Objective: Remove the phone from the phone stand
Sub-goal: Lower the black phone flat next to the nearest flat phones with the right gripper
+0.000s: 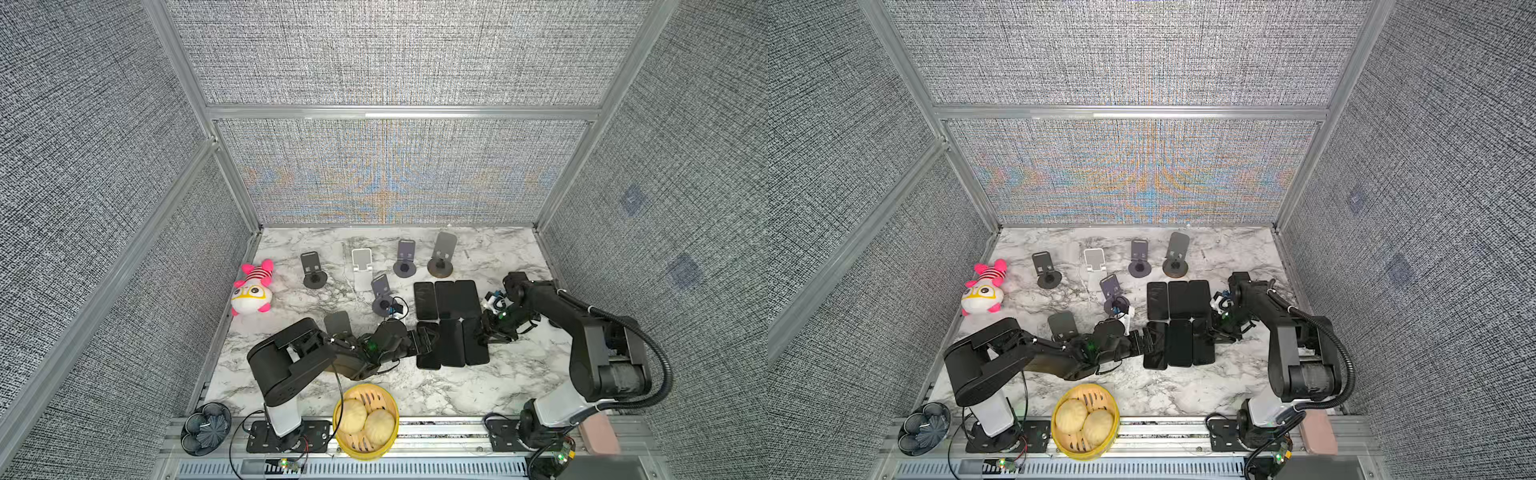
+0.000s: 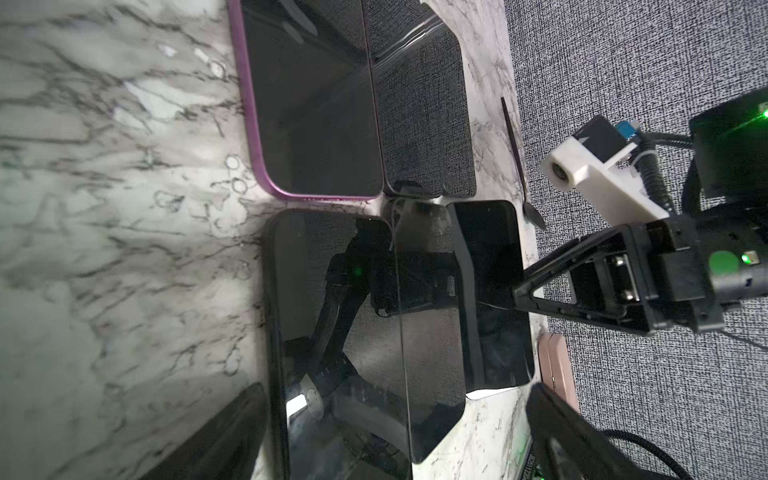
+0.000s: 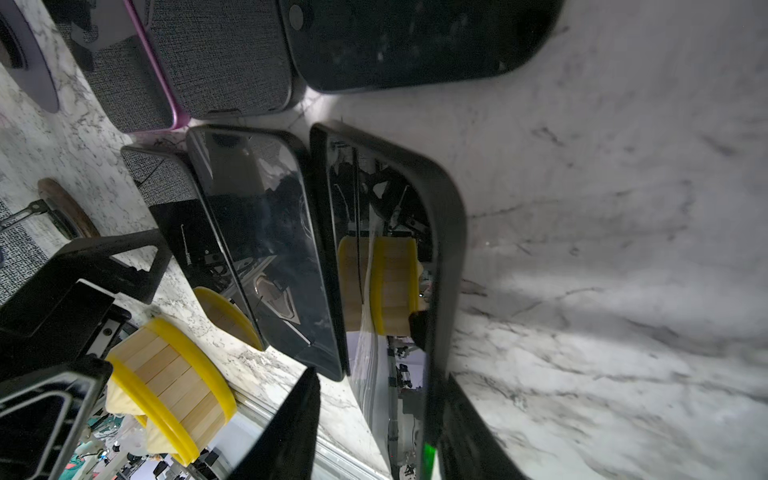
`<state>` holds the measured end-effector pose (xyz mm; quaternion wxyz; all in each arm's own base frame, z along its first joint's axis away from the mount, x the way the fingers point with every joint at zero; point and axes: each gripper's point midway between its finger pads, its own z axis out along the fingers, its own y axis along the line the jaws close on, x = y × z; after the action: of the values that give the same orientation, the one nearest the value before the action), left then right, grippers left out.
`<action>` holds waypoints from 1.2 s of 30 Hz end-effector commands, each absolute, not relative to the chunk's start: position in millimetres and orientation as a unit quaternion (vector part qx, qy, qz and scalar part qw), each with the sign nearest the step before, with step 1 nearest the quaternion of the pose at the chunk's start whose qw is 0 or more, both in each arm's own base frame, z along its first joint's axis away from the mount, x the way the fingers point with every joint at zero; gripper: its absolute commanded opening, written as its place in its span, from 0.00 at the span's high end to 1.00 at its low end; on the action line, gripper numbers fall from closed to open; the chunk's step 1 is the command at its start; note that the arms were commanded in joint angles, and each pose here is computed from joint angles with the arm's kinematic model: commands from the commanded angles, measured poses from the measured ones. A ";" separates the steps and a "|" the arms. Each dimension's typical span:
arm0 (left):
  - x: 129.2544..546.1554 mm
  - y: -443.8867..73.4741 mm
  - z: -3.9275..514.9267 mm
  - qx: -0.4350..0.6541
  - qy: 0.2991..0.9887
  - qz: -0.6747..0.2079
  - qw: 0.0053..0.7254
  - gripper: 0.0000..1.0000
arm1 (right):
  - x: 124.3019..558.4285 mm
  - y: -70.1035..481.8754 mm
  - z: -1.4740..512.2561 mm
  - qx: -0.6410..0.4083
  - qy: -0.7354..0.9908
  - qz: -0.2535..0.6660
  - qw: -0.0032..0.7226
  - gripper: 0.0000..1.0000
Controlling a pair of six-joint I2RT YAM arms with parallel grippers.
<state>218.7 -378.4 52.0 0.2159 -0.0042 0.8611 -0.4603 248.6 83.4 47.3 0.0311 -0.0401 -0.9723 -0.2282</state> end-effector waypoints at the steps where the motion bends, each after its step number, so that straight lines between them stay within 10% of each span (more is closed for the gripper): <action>1: 219.7 -377.8 55.1 -0.006 0.859 -0.462 0.220 0.01 | 248.5 82.6 47.2 -0.043 -0.973 -0.225 0.035 0.51; 36: 218.5 -376.6 49.2 -0.016 0.860 -0.462 0.215 0.01 | 258.4 74.1 31.6 -0.049 -0.978 -0.197 0.043 0.39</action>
<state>218.2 -377.2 51.9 0.2149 -0.0126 0.8586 -0.4653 256.8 75.2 30.0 0.0432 -0.0515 -0.9772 -0.2014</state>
